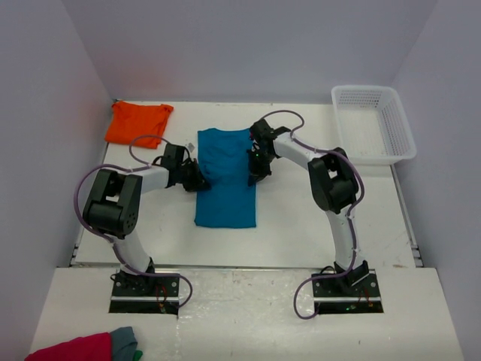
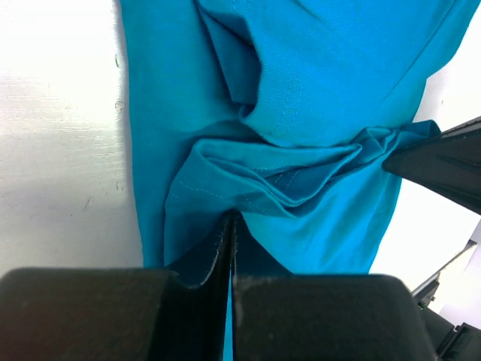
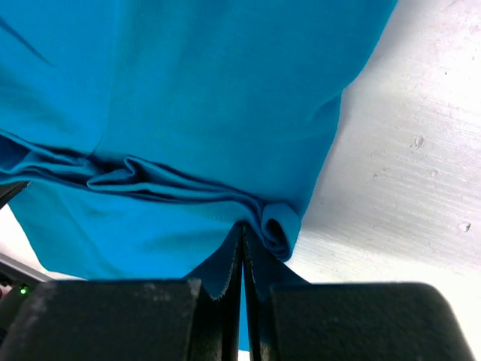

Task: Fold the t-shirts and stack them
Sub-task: Grab one side of the 2/3 rectangular tshirt with both arms

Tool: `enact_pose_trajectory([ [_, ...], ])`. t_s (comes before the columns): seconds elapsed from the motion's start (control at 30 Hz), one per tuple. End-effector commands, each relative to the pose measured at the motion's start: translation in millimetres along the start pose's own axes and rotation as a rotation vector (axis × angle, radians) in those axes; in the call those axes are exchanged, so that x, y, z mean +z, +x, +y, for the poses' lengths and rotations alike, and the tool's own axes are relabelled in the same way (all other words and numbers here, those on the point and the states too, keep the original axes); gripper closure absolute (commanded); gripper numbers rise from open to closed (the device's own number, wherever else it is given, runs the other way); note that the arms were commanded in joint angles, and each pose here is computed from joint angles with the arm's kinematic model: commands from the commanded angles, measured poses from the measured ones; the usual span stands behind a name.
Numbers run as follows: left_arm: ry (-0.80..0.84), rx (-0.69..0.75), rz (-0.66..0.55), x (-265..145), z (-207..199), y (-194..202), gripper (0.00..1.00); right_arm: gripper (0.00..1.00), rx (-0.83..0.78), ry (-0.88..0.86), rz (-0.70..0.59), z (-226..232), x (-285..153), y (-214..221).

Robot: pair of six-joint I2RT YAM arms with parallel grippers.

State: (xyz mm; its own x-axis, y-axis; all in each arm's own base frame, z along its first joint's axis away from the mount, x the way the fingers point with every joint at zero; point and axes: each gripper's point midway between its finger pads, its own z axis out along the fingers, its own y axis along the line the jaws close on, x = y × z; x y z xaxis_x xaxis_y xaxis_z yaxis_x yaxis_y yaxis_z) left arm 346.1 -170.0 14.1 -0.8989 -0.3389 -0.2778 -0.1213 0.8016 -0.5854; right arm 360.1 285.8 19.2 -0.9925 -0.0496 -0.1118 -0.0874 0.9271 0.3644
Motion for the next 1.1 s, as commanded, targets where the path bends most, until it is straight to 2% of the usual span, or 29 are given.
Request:
enact_pose_trajectory([
  [0.0, -0.061, 0.001, -0.020, 1.5, 21.6, -0.3, 1.00, 1.00, 0.032, 0.044, 0.038, -14.1, 1.1, 0.3],
  [0.17, -0.052, 0.016, -0.021, -2.6, 22.3, 4.2, 1.00, 1.00, 0.010, 0.048, 0.015, -20.2, -2.1, -11.8],
  [0.33, -0.053, 0.008, 0.006, -1.4, 28.7, 17.0, 1.00, 1.00, -0.017, 0.071, -0.038, -22.1, -9.9, -45.9],
  [0.47, -0.048, 0.003, 0.012, -3.1, 32.4, 26.3, 1.00, 1.00, -0.017, 0.023, -0.035, -13.4, -13.9, -61.4],
  [0.6, -0.035, 0.013, 0.006, -5.1, 29.5, 25.6, 1.00, 1.00, -0.091, -0.038, -0.065, 1.9, -18.8, -76.2],
  [0.7, -0.001, 0.031, -0.010, -9.5, 19.4, 20.3, 1.00, 1.00, -0.151, -0.043, -0.166, 7.6, -39.2, -86.0],
  [0.73, 0.009, 0.048, -0.033, -13.9, 13.5, 14.4, 1.00, 1.00, -0.196, -0.066, -0.312, 24.3, -77.3, -104.2],
  [0.77, 0.012, 0.055, -0.041, -16.4, 11.1, 12.7, 1.00, 0.99, -0.196, -0.045, -0.309, 16.1, -74.9, -90.3],
  [0.87, 0.009, 0.083, -0.085, -26.6, 2.5, 3.5, 1.00, 0.76, -0.195, -0.086, -0.412, 27.0, -122.4, -80.2],
  [0.93, 0.011, 0.098, -0.104, -32.9, -3.0, 0.5, 1.00, 0.62, -0.170, -0.092, -0.385, 26.7, -133.9, -63.5],
  [1.03, 0.024, 0.118, -0.109, -39.0, -12.4, 0.0, 1.00, 0.57, -0.142, -0.136, -0.340, 26.3, -140.7, -29.6],
  [1.07, 0.030, 0.125, -0.110, -41.0, -15.8, 0.1, 1.00, 0.56, -0.123, -0.125, -0.287, 14.7, -127.1, -9.5],
])
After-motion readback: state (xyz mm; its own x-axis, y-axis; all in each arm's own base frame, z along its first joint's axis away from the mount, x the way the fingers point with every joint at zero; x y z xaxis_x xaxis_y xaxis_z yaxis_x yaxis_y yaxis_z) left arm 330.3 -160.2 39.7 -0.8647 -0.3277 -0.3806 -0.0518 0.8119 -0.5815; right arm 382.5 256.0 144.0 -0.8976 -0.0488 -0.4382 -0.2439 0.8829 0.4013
